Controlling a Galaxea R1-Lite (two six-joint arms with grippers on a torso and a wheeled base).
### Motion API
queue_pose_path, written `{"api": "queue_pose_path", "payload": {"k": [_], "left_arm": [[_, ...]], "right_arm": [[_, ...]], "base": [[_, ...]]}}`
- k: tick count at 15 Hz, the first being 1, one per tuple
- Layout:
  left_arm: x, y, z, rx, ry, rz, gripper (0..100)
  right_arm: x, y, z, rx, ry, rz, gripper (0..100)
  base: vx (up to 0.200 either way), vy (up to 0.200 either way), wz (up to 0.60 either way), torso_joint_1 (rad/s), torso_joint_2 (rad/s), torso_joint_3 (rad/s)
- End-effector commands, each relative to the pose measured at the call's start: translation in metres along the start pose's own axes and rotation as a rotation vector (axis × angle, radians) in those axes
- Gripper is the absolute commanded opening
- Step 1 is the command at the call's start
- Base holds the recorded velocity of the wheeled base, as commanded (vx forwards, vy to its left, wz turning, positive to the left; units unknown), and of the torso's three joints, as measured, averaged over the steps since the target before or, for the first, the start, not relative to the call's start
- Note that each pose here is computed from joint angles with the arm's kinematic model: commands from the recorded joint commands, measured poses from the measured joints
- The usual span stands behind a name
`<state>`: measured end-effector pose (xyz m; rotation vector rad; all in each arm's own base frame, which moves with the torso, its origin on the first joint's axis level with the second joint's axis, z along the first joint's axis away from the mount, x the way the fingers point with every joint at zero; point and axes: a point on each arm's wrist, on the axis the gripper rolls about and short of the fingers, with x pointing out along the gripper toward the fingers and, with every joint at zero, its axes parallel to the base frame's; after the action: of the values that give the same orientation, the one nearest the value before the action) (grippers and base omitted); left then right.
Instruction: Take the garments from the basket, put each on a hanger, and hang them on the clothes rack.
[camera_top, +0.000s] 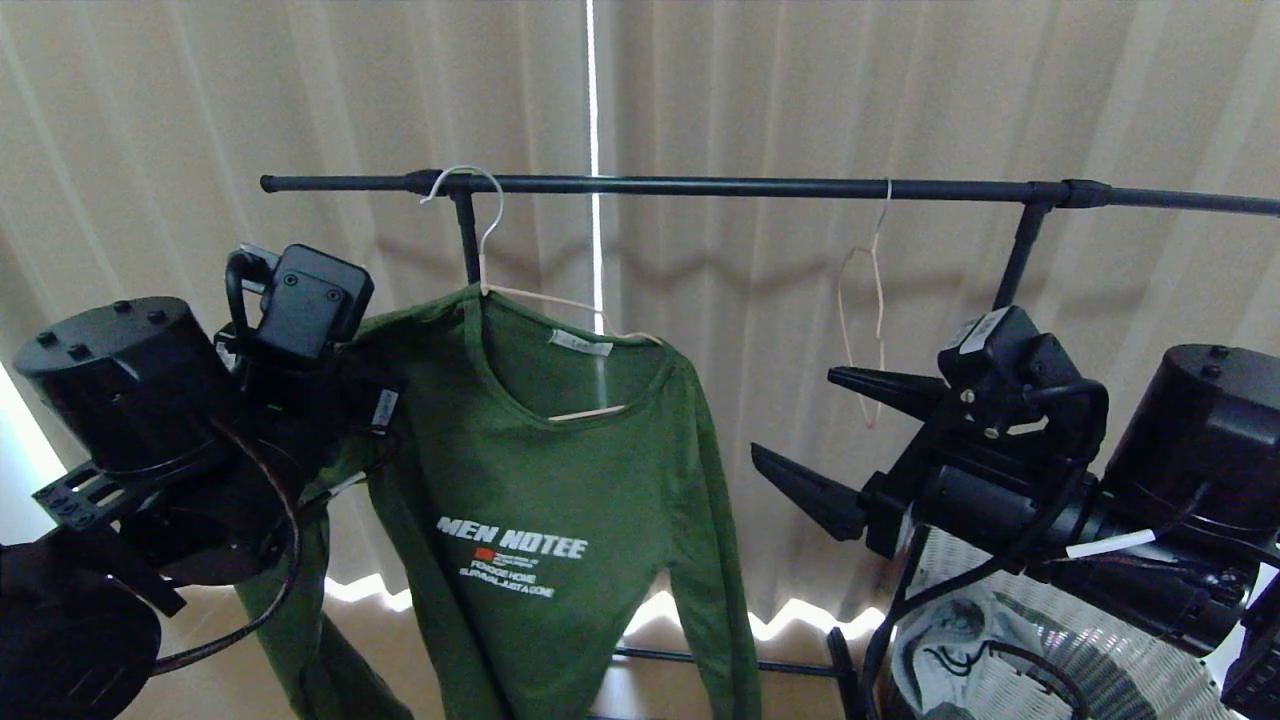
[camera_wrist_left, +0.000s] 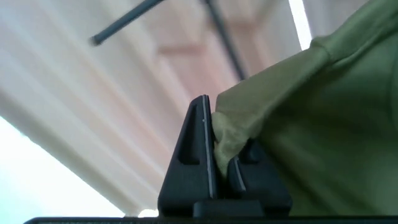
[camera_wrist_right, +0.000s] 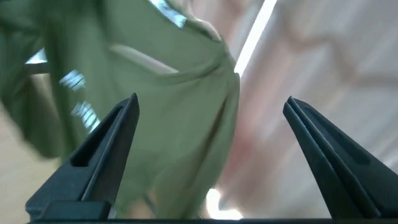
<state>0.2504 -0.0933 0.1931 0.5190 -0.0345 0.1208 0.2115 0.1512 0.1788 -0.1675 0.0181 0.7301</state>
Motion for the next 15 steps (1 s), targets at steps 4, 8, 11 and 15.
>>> {"api": "queue_pose_path", "payload": {"k": [4, 8, 11, 15], "left_arm": [[-0.026, -0.012, 0.013, -0.044, -0.059, -0.093, 0], [-0.042, -0.032, 0.024, -0.075, -0.103, -0.188, 0], [-0.051, -0.039, 0.02, -0.06, -0.098, -0.23, 0], [-0.062, -0.044, 0.018, -0.052, -0.106, -0.271, 0]], "right_arm": [[0.006, -0.002, 0.01, -0.051, -0.032, -0.002, 100], [0.023, -0.007, 0.028, -0.12, -0.051, -0.011, 100], [0.034, -0.01, 0.034, -0.153, -0.027, -0.012, 100], [0.044, -0.008, 0.033, -0.179, 0.013, -0.027, 100]], "base": [[0.0, 0.0, 0.0, 0.0, 0.0, 0.0], [0.0, 0.0, 0.0, 0.0, 0.0, 0.0], [0.0, 0.0, 0.0, 0.0, 0.0, 0.0], [0.0, 0.0, 0.0, 0.0, 0.0, 0.0]]}}
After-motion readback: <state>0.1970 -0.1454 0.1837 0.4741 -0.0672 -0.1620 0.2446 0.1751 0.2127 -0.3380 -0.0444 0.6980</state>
